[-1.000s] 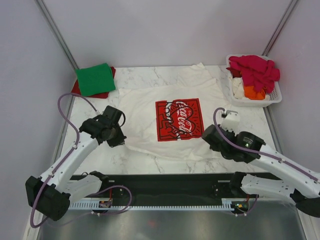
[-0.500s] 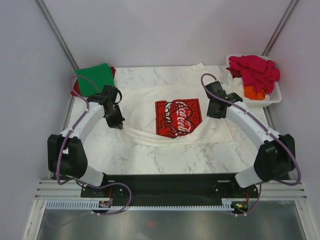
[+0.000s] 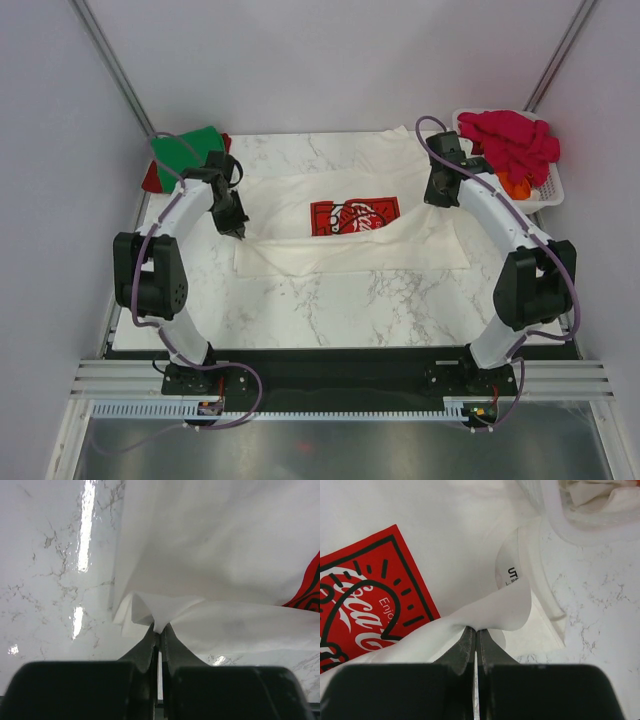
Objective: Fold and stack the t-shirts
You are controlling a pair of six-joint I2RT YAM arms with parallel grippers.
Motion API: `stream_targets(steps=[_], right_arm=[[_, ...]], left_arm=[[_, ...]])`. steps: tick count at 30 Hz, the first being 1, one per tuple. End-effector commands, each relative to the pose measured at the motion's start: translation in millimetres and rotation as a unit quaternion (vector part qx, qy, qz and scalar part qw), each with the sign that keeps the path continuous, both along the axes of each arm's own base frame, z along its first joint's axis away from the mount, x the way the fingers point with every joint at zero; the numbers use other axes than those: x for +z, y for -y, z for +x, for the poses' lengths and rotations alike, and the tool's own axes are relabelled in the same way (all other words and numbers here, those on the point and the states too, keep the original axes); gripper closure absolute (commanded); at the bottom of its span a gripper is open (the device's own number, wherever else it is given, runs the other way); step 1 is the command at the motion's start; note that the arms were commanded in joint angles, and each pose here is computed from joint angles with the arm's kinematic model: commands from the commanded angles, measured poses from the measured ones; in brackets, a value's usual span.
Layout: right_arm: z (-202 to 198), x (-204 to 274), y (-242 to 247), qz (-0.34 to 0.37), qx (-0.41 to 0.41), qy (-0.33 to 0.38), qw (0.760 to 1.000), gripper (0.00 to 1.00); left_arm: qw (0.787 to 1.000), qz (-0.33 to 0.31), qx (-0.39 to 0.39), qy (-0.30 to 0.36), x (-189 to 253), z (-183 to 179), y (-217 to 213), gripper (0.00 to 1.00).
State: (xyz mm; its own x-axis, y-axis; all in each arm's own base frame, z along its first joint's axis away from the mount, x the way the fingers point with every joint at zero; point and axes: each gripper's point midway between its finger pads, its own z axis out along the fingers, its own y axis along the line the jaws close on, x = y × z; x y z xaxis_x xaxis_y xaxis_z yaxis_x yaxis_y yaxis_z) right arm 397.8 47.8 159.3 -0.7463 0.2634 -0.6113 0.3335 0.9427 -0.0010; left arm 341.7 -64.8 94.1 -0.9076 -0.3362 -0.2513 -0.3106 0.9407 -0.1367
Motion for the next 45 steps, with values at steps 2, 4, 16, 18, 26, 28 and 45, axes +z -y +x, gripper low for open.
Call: stream_targets(steps=[2, 4, 16, 18, 26, 28, 45], right_arm=[[16.0, -11.9, -0.4, -0.006, 0.007, -0.013, 1.0, 1.0], [21.3, -17.3, 0.6, -0.007, 0.003, -0.017, 1.0, 1.0], [62.3, -42.0, 12.9, -0.031, -0.026, -0.029, 0.999, 0.86], [72.7, -44.5, 24.5, -0.053, -0.043, -0.029, 0.997, 0.61], [73.7, -11.9, 46.1, -0.062, -0.063, -0.003, 0.996, 0.02], [57.0, -7.6, 26.5, 0.0, -0.038, 0.015, 0.999, 0.02], [-9.1, -128.8, -45.1, 0.201, 0.019, -0.072, 0.977, 0.41]], left_arm=[[0.999, 0.022, -0.024, 0.027, 7.2, 28.4, -6.8, 0.98], [0.999, 0.029, -0.028, 0.023, 1.8, 35.8, -8.0, 0.98], [0.996, 0.08, -0.022, -0.016, -28.6, 52.4, -26.3, 0.98], [0.995, 0.096, -0.012, -0.025, -33.6, 54.7, -36.3, 0.94], [0.993, 0.111, 0.026, 0.034, 17.8, 49.0, -52.1, 0.12], [0.993, 0.11, 0.017, 0.049, 28.1, 36.0, -48.7, 0.12], [0.993, 0.034, -0.055, 0.098, 12.9, -44.4, -9.4, 0.14]])
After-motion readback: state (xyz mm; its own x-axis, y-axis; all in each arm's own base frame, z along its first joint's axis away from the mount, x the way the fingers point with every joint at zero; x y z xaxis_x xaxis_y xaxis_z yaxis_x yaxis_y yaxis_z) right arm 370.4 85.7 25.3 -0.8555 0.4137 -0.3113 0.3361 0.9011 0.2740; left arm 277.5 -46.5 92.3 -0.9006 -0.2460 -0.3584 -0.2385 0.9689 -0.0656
